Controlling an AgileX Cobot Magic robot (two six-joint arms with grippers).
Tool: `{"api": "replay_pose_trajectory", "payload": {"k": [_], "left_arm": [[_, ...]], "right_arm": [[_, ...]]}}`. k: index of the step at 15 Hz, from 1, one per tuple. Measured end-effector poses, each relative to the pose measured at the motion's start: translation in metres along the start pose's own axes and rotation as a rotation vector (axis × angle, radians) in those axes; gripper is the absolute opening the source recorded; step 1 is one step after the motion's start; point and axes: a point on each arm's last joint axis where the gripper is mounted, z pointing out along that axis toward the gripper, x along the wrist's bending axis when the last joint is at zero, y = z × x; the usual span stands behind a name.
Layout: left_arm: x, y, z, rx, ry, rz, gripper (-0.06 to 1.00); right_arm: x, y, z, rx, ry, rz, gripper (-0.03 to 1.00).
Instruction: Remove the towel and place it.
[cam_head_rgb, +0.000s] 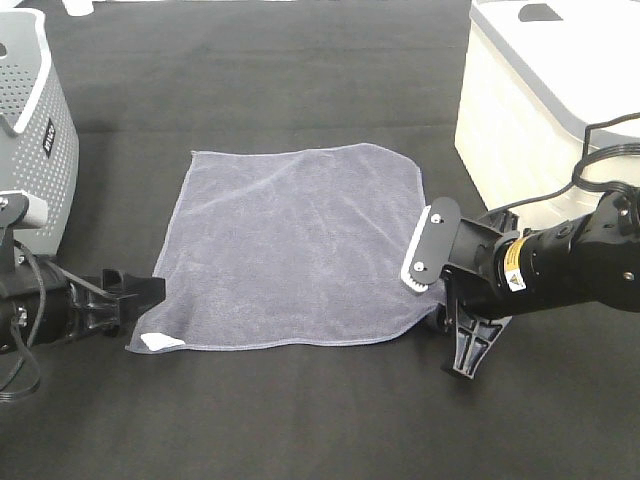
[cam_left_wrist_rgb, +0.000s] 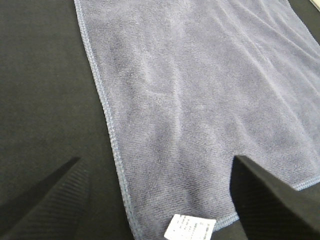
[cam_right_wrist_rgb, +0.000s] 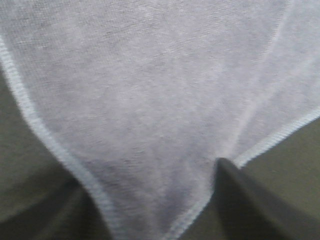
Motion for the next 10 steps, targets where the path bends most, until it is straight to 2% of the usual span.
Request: {"api": "replay_pose_trajectory", "payload": {"k": [2,4,6,8,10], "left_arm": [[0.0,0.0,0.0,0.0,0.0,-0.006,0.75],[0.0,0.0,0.0,0.0,0.0,-0.007,0.75],[-0.001,0.0,0.0,0.005,-0.008,-0.056,0.75],[-0.004,0.001,-0.001,0.009,-0.031,-0.097,0.75],[-0.005,0.001,-0.001,0.01,-0.04,-0.098,0.75]], "right_arm": [[-0.003,-0.001,-0.005,0.054,0.0,-0.007,0.74],[-0.004,-0.008,-0.017,0.167,0.009,-0.011,0.76],[-0.004,-0.014,-0.03,0.273,0.017,0.0,0.75],[-0.007,-0.014,-0.045,0.312,-0.002,0.036,0.75],[-0.01,-0.01,-0.064,0.318,-0.031,0.078,0.74]]}}
